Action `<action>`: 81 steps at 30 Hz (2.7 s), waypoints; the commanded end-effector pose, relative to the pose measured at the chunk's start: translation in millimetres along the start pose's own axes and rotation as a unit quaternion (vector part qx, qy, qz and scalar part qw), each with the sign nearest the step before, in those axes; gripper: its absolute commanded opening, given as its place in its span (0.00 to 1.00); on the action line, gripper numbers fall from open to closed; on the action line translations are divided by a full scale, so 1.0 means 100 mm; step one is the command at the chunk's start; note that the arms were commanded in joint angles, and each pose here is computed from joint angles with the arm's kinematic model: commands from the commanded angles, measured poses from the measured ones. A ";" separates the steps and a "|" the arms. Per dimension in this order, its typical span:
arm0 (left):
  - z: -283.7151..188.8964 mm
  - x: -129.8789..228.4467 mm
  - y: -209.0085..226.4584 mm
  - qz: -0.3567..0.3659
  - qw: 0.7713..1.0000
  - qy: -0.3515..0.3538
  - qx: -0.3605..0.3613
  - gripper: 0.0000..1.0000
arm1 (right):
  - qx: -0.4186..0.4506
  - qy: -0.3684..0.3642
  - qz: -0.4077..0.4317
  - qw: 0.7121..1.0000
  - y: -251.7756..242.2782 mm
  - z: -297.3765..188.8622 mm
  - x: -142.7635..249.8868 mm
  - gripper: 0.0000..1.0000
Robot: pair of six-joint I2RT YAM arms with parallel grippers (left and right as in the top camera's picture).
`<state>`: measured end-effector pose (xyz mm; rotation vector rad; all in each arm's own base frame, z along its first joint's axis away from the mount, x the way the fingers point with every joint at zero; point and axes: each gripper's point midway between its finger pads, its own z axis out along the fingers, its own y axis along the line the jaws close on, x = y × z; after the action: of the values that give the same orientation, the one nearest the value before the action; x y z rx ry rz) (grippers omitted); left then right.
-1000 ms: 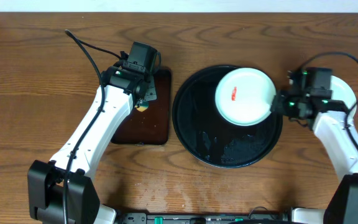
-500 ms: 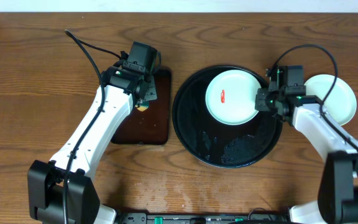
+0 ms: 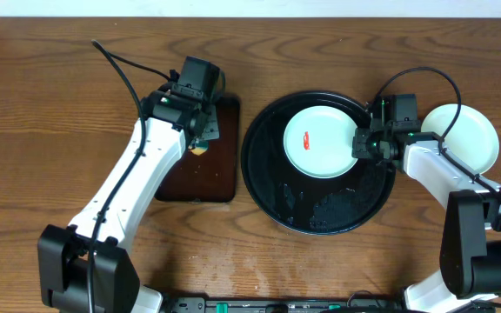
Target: Clean dirty plates on tray and stack at the side
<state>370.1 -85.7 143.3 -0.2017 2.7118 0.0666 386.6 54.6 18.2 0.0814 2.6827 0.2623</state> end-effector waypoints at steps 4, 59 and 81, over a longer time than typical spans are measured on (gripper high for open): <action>-0.16 -0.27 -0.39 0.003 0.995 -0.035 0.091 0.07 | -0.008 0.004 -0.012 1.000 0.06 -0.01 -0.01 0.01; 0.17 0.04 -2.19 0.114 0.964 -0.100 0.216 0.08 | 0.000 -0.008 -0.008 1.000 -0.01 0.07 0.07 0.01; 0.51 -0.11 -2.49 0.103 0.954 -0.142 0.243 0.08 | -0.001 -0.009 -0.005 1.000 0.00 0.07 0.07 0.01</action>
<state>431.6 -320.8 110.8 0.2321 2.3624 -0.4719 386.8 54.5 12.7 0.0606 2.6549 0.2586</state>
